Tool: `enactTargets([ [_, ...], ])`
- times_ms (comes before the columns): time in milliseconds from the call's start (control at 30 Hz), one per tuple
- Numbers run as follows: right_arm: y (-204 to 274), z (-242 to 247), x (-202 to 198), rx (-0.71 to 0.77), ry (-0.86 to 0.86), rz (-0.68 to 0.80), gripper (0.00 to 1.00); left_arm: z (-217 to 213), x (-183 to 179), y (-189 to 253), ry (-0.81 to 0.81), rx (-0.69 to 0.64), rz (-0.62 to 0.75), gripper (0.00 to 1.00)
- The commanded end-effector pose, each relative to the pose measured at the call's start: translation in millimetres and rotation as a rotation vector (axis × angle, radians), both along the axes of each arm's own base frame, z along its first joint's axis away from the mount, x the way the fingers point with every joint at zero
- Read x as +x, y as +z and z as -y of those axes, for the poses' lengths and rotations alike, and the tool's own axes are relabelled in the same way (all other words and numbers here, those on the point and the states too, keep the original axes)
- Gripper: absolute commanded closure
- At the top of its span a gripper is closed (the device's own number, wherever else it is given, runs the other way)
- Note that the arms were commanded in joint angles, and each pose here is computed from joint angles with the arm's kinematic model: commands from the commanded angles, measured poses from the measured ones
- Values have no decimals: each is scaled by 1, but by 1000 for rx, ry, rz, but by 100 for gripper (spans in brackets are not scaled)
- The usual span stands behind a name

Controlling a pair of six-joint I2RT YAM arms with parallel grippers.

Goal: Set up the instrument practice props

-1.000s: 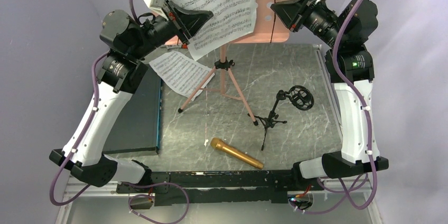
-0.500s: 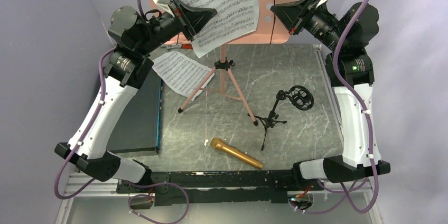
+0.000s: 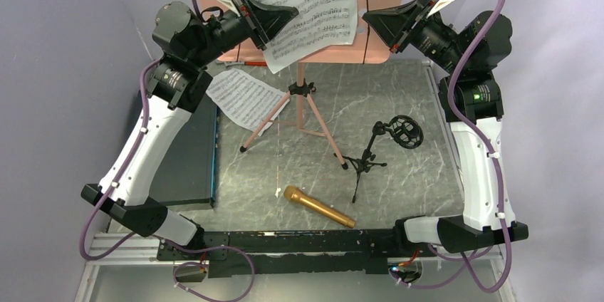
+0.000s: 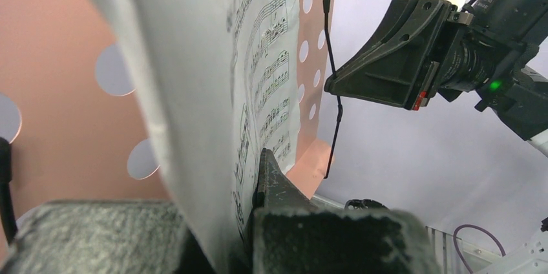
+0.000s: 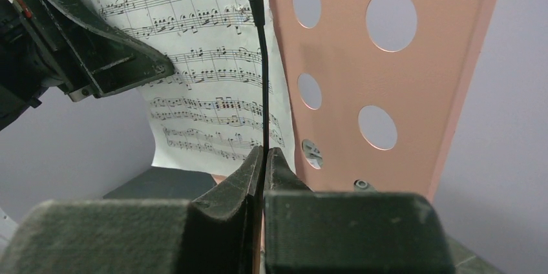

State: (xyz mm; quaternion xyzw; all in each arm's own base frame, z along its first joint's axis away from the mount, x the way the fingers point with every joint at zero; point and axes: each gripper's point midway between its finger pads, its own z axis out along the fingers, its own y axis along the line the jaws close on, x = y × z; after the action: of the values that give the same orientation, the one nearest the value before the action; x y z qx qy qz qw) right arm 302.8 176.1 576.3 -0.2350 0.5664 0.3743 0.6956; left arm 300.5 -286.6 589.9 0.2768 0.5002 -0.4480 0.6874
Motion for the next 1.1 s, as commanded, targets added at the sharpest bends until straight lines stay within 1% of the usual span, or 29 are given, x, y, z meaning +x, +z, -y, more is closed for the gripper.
enactTargets([
  [0,32,1,-28,4,28,155,100,1,-16,26,-56,-43,75,97],
  [567,33,1,-29,7,37,156,100,28,-18,20,-225,-32,54,97],
  [1067,33,1,-32,8,37,156,100,53,-23,22,-249,-9,72,97],
])
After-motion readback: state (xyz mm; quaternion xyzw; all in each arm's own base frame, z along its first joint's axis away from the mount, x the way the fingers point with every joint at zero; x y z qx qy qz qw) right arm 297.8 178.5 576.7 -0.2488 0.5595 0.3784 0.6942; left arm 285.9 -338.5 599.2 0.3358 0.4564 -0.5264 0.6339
